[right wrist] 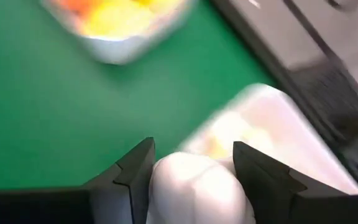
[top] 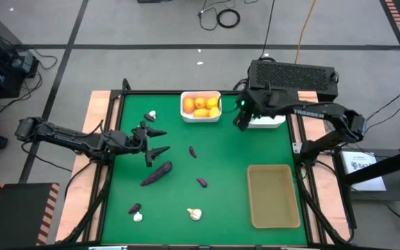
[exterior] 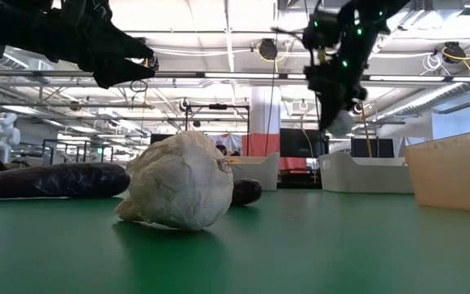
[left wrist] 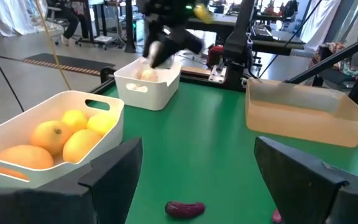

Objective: Sort produce into baskets
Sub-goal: Put the garlic into the right white bin

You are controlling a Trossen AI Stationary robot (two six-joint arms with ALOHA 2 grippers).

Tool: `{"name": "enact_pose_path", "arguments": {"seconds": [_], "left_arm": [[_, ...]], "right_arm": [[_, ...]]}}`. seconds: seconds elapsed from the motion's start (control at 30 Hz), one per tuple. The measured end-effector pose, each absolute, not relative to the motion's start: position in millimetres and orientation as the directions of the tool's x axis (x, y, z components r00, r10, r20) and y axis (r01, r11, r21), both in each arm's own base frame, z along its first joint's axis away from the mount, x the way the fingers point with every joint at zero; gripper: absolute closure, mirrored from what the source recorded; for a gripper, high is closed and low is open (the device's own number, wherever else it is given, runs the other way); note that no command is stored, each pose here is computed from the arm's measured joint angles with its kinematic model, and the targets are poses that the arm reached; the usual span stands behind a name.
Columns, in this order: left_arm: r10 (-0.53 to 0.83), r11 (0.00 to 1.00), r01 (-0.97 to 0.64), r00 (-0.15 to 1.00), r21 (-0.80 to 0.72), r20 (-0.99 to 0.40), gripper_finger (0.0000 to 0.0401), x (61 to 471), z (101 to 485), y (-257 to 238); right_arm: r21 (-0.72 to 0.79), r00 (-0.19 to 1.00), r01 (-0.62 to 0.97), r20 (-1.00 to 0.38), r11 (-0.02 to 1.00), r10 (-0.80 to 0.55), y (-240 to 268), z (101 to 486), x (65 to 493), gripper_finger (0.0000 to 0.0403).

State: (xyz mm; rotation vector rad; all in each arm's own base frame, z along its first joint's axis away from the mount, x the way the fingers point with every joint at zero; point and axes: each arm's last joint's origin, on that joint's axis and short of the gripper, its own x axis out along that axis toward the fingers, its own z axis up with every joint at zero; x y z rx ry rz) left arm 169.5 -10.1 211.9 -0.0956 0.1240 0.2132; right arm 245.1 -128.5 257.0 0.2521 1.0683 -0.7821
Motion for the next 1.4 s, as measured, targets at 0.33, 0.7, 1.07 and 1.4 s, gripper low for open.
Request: {"name": "enact_pose_path", "arguments": {"seconds": [0.33, 0.7, 1.07, 1.4], "left_arm": [[0.206, 0.97, -0.221, 0.969, -0.104, -0.133, 0.0084, 169, 212, -10], [0.21, 0.969, -0.224, 0.969, -0.101, -0.133, 0.0084, 169, 212, -10], [0.222, 0.966, -0.236, 0.966, -0.101, -0.133, 0.0084, 169, 212, -10], [0.517, 0.792, -0.587, 0.791, -0.168, -0.327, 0.0084, 161, 193, 14]], "right_arm": [[-0.17, 0.07, 0.867, -0.888, 0.468, -0.454, -183, 244, 210, 0.0218], [-0.159, 0.061, 0.887, -0.89, 0.433, -0.453, -188, 244, 206, 0.018], [-0.162, 0.063, 0.883, -0.889, 0.44, -0.454, -188, 244, 206, 0.0124], [0.103, 0.368, 0.777, -0.875, 0.621, -0.316, -155, 266, 222, 0.012]]}}
